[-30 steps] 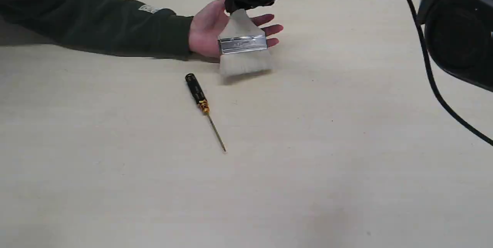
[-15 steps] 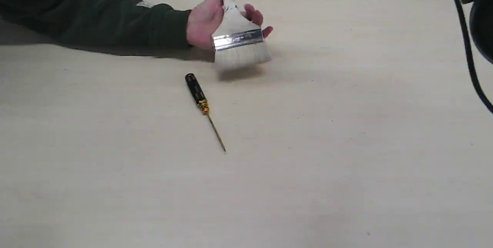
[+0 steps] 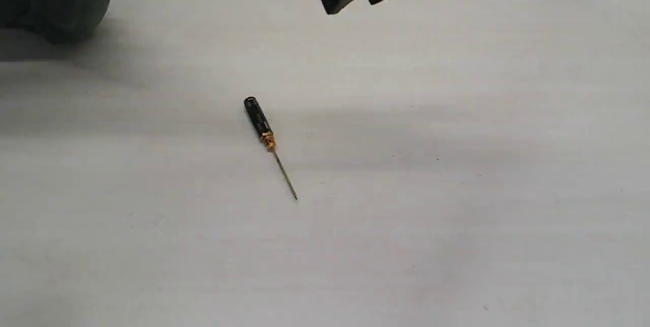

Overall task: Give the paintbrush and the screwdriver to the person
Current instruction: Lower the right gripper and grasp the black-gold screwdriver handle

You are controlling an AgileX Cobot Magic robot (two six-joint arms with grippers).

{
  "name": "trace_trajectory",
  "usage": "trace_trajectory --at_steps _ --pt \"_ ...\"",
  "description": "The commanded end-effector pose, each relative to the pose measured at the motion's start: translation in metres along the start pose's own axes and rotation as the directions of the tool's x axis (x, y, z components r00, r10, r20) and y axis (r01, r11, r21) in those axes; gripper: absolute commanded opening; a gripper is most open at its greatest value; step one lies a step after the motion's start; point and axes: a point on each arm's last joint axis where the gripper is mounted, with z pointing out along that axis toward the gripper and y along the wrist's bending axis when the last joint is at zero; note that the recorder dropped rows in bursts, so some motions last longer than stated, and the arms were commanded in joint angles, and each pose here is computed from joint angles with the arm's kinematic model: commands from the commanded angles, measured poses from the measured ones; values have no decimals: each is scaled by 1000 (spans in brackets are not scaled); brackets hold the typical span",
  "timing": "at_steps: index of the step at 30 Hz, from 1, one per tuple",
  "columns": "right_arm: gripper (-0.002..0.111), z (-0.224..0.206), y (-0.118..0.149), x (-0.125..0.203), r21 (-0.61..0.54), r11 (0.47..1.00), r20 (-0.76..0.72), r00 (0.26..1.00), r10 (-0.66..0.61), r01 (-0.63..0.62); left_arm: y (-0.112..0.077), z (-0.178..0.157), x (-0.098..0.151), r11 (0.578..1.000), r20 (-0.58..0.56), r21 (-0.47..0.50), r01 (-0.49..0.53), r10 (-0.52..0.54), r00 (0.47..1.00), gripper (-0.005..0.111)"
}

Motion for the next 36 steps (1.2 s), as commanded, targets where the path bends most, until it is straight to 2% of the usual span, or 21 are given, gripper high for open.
trace_trajectory --at_steps 1,6,9,14,18,29,36 --pt "60 3 4 19 -46 999 -5 1000 6 -6 -1 0 0 1000 11 10 4 -4 1000 0" --pt "60 30 6 33 -112 993 -54 998 40 -46 -1 0 0 1000 11 10 4 -4 1000 0" --pt "60 52 20 37 -119 993 -92 996 -7 -4 -1 0 0 1000 11 10 4 -4 1000 0" --pt "60 91 47 39 -76 993 -82 992 -95 89 -1 0 0 1000 11 10 4 -4 1000 0" --pt "60 116 57 36 -57 994 -108 989 -100 94 -1 0 0 1000 11 10 4 -4 1000 0" --pt "60 158 52 20 -54 997 -132 989 -69 62 -1 0 0 1000 11 9 2 -2 1000 0" --pt "60 179 48 18 -37 998 -201 978 -54 47 -1 0 0 1000 11 9 2 -2 1000 0"
